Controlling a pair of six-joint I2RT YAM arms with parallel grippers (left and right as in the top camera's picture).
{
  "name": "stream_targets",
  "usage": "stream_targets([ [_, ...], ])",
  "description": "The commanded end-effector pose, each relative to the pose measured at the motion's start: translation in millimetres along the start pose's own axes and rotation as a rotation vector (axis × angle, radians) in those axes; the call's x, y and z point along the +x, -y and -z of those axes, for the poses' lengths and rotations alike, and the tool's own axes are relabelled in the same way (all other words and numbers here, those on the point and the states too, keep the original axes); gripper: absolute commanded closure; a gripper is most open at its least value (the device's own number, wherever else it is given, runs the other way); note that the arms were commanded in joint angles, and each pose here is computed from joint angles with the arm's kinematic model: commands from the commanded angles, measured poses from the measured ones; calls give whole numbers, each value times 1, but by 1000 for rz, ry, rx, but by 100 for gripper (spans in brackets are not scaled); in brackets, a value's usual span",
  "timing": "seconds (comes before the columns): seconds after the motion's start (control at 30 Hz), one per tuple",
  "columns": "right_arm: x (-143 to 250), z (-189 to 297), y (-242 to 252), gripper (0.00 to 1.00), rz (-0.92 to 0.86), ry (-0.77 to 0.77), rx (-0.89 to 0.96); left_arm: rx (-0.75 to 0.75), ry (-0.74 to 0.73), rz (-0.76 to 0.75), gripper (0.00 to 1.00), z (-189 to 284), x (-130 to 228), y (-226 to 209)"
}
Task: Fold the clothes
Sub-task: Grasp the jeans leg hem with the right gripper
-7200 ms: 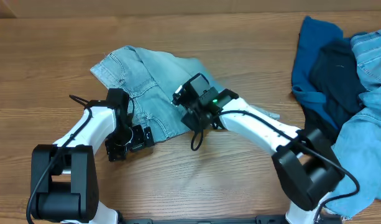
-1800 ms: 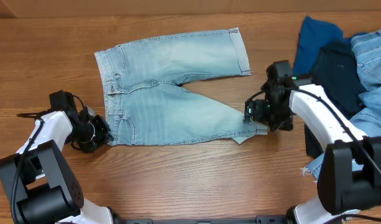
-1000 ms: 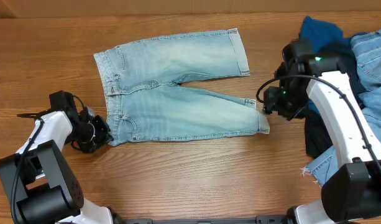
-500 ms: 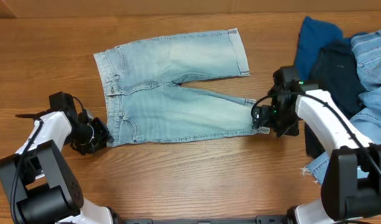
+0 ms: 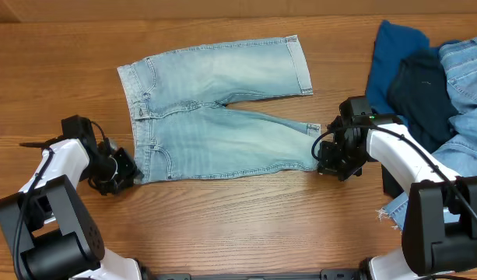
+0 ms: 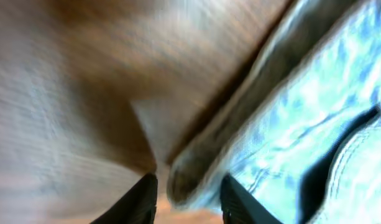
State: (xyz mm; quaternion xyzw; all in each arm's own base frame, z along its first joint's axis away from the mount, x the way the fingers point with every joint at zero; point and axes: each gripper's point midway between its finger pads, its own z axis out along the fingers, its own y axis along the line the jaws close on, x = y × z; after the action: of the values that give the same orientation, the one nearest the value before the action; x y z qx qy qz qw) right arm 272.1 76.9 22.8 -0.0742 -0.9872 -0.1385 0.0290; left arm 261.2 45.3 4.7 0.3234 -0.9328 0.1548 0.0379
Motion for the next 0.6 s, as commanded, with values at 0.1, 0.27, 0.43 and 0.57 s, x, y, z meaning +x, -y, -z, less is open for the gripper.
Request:
stream_targets([
  [0.1,-1,0,-4,96,8,7,-28,32,-70,-7,31,2,14,2],
  [0.27,-2,0,-4,96,9,10,-30,47,-35,-19,29,1,5,6],
  [0.43,-3,1,-4,96,11,18,-32,87,9,-115,45,-7,0,33],
  [0.57,-3,1,-4,96,11,17,-32,82,0,-170,96,-12,6,45],
])
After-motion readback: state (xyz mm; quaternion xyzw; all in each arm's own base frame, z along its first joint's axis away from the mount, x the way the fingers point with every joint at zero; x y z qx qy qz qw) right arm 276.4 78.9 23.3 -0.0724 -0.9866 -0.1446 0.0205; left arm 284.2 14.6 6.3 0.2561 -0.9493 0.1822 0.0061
